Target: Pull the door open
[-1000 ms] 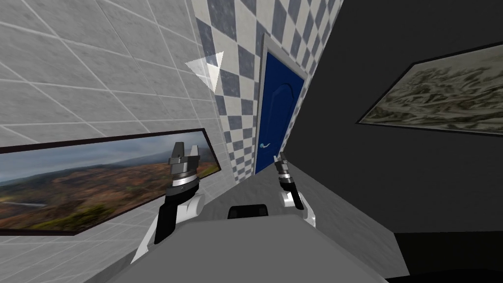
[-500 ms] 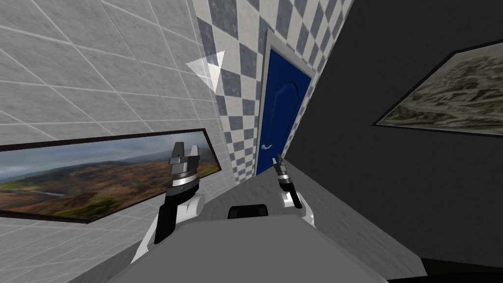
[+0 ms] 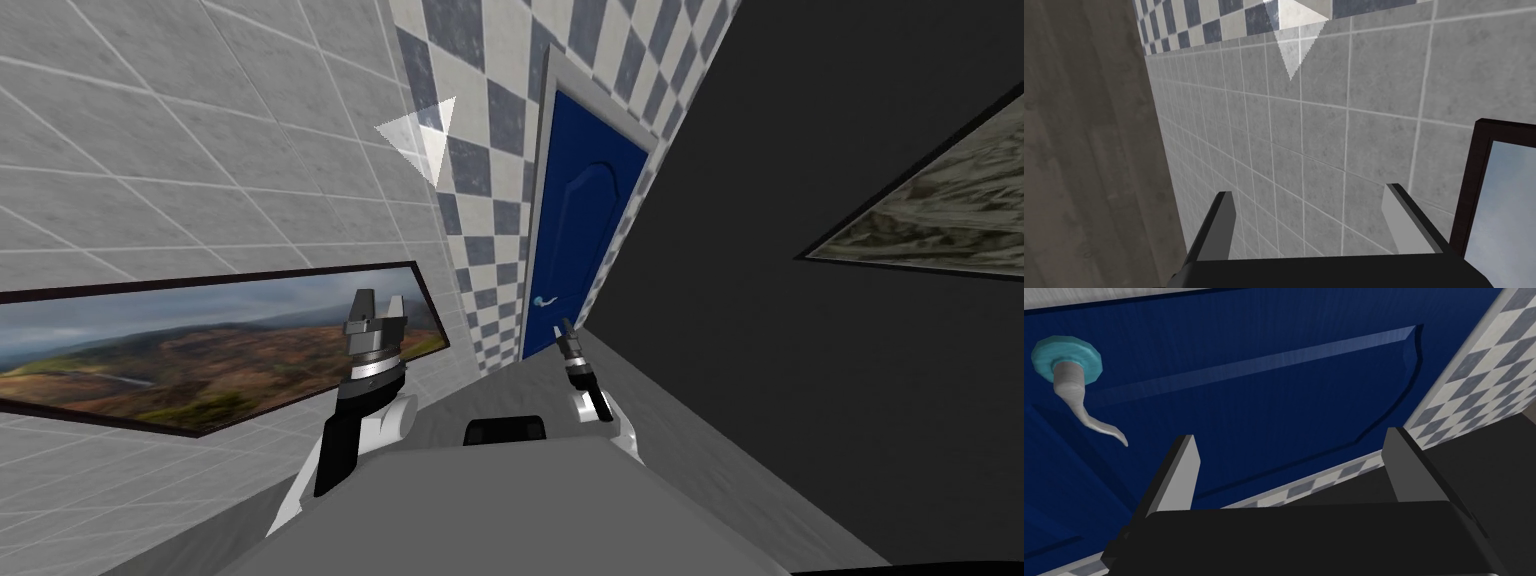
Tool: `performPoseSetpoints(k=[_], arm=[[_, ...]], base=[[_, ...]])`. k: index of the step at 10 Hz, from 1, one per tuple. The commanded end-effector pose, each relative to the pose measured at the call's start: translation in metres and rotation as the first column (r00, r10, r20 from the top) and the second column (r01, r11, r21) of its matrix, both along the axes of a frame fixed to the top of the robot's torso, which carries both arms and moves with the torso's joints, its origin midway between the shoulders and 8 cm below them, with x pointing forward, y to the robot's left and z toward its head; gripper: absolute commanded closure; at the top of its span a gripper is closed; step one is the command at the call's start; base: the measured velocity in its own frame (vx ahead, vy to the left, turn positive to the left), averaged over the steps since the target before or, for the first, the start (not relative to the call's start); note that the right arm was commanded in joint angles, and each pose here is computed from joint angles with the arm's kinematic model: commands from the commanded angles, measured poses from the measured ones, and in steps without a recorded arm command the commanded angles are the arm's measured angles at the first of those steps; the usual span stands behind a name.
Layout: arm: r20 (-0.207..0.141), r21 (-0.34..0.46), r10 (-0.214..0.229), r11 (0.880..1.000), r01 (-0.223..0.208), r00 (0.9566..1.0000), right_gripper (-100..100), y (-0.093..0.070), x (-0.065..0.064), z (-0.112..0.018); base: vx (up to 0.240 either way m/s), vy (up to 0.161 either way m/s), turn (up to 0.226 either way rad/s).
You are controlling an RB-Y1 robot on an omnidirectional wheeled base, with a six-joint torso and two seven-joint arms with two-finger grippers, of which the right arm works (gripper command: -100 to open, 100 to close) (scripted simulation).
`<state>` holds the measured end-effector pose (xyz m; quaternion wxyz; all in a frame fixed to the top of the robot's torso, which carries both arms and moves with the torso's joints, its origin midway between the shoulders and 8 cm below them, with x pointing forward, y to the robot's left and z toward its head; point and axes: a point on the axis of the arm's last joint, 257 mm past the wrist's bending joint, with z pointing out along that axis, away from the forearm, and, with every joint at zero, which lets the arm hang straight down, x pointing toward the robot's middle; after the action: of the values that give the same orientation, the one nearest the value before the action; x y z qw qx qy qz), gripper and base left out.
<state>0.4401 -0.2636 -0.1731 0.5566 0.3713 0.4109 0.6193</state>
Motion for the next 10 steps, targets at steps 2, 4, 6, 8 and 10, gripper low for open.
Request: performPoseSetpoints(k=[2,4,6,8,10], arm=[[-0.037,-0.009,0.004,1.0,-0.004,0.9993,-100,-0.004,0.005,-0.02],[-0.071,-0.022,0.01,1.0,-0.011,0.9974,-100,-0.009,0.009,-0.039],[-0.1,-0.029,0.009,1.0,-0.012,0.995,-100,-0.013,0.011,-0.053],[-0.134,-0.042,0.01,0.999,-0.016,0.9909,-100,-0.02,0.014,-0.071],[-0.159,-0.049,0.007,0.999,-0.015,0.9872,-100,-0.025,0.015,-0.083]], base=[[0.033,-0.055,0.088],[0.061,-0.093,0.17],[0.042,-0.079,0.071],[0.04,-0.092,0.174],[0.046,-0.103,0.102]])
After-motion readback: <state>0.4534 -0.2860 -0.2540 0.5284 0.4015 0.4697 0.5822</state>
